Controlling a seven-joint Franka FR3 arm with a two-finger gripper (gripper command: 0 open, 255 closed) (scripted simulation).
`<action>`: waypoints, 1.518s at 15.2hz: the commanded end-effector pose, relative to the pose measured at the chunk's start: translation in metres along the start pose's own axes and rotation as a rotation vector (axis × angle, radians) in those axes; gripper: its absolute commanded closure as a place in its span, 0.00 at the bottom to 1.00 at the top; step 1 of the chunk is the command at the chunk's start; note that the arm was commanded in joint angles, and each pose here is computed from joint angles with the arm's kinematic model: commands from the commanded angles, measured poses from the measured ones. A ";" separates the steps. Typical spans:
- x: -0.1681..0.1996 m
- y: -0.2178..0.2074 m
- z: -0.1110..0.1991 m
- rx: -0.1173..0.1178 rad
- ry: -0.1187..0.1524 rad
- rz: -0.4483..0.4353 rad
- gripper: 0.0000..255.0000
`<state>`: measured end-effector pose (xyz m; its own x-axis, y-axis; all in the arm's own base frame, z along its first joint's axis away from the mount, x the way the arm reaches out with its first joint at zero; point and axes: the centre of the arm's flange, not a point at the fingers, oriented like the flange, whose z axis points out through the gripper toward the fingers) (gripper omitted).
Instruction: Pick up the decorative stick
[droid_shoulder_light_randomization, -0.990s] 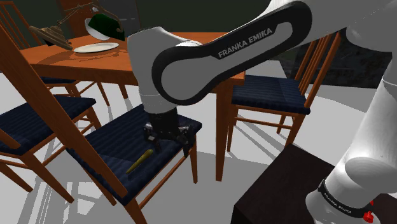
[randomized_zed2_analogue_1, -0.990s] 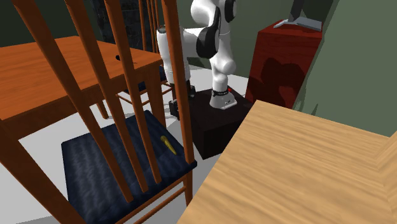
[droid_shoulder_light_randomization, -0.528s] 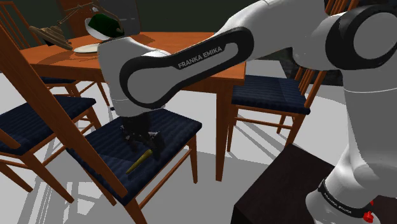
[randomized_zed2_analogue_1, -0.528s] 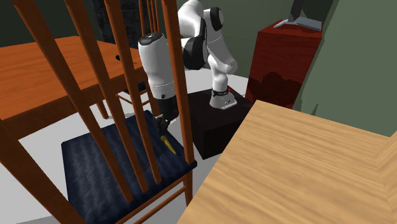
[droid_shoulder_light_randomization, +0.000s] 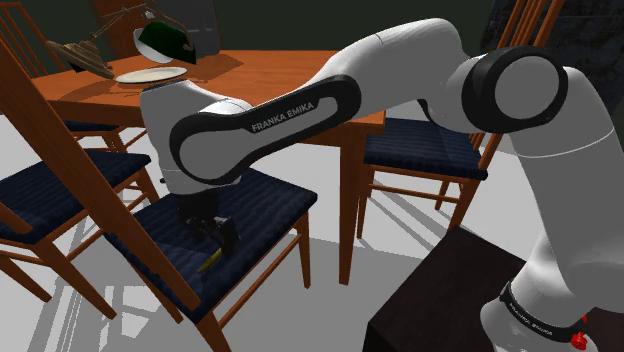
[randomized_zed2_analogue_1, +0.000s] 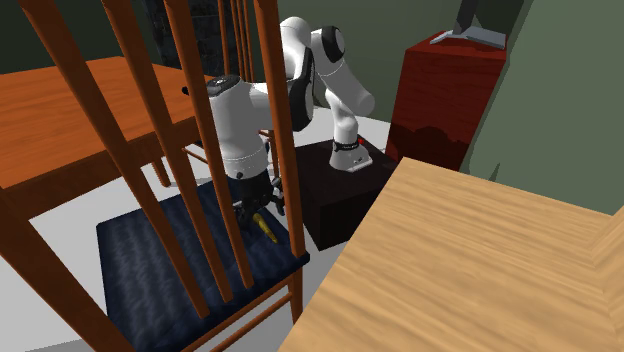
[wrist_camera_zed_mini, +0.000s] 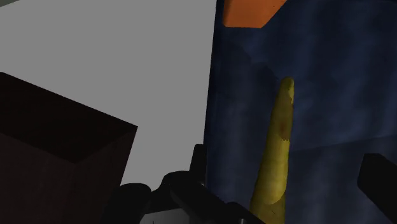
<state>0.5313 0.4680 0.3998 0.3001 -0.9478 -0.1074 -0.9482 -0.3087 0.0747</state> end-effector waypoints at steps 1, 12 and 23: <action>0.001 -0.001 0.012 0.001 0.000 0.001 0.00; 0.001 -0.002 0.020 0.000 0.000 0.000 1.00; -0.003 0.002 -0.027 0.001 0.000 0.001 1.00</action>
<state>0.5307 0.4694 0.4216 0.2995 -0.9480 -0.1076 -0.9485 -0.3080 0.0739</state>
